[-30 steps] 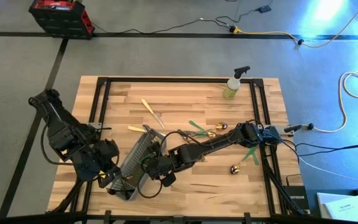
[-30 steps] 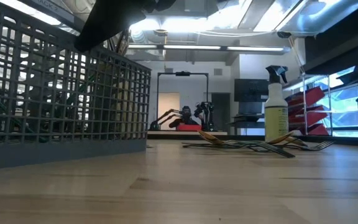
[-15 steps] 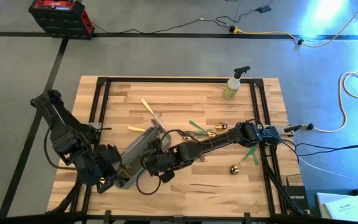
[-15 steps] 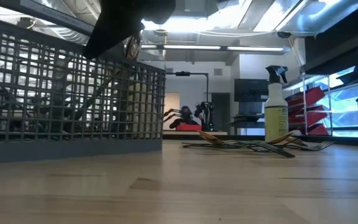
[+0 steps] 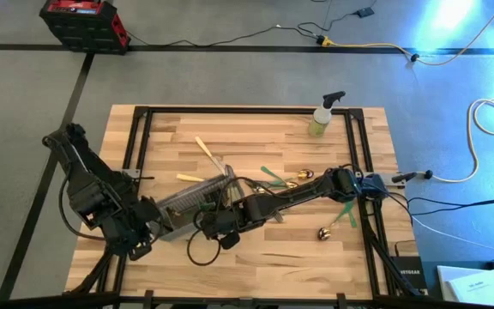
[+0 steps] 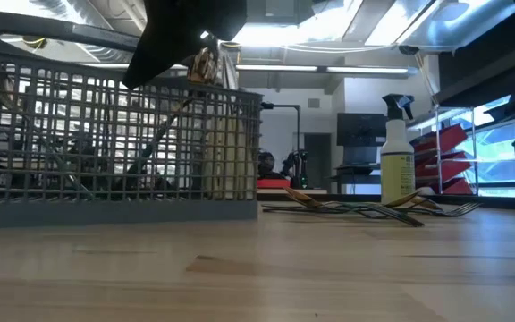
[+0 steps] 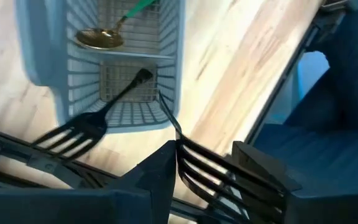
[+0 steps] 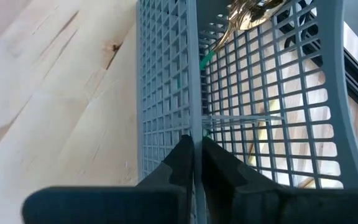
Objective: Sort silverware
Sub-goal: Put the fork into the silverware tray, then put the spoon into the silverware tray
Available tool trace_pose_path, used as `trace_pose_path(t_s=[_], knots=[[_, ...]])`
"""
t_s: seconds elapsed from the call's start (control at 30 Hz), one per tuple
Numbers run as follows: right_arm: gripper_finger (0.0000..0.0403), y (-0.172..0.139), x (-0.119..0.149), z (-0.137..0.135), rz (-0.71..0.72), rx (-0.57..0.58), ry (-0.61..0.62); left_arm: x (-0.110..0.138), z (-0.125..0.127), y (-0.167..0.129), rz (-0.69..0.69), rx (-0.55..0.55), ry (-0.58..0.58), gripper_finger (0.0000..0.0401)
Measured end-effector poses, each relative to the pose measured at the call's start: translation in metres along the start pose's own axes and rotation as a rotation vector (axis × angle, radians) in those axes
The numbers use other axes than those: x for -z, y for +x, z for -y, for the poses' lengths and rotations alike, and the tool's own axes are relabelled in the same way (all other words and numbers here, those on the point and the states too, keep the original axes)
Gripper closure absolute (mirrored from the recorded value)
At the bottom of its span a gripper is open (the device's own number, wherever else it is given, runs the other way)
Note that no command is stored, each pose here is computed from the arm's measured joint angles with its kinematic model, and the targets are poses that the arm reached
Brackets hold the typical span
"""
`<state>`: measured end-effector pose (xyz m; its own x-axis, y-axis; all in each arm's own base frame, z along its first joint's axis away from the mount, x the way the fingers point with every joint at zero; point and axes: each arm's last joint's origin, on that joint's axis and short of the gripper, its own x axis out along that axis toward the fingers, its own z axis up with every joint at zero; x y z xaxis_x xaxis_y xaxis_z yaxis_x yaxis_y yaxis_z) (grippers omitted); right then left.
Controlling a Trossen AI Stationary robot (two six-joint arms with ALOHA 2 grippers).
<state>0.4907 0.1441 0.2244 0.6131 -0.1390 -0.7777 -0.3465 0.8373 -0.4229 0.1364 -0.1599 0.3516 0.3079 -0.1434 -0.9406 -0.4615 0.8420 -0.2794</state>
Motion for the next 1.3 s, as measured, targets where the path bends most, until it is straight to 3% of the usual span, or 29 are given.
trace_pose_path(t_s=[0.53, 0.67, 0.9, 1.03, 1.3], knots=[[0.0394, 0.0, -0.001, -0.001, 0.006, -0.01, 0.002, -0.001, -0.008, -0.01, 0.041, 0.023, -0.016, 0.026], [0.0393, 0.0, -0.001, -0.001, 0.002, 0.01, 0.002, -0.004, -0.016, -0.031, 0.162, 0.085, -0.01, 0.026], [0.0388, -0.001, -0.001, -0.001, -0.001, 0.035, 0.047, -0.004, -0.017, -0.076, 0.443, 0.297, 0.095, 0.026], [0.0344, -0.004, -0.001, -0.001, 0.001, 0.01, 0.057, 0.0, -0.01, -0.081, 0.525, 0.346, 0.149, 0.026], [0.0192, -0.01, -0.004, -0.008, -0.004, 0.078, 0.051, 0.015, 0.023, -0.061, 0.638, 0.3, 0.312, 0.026]])
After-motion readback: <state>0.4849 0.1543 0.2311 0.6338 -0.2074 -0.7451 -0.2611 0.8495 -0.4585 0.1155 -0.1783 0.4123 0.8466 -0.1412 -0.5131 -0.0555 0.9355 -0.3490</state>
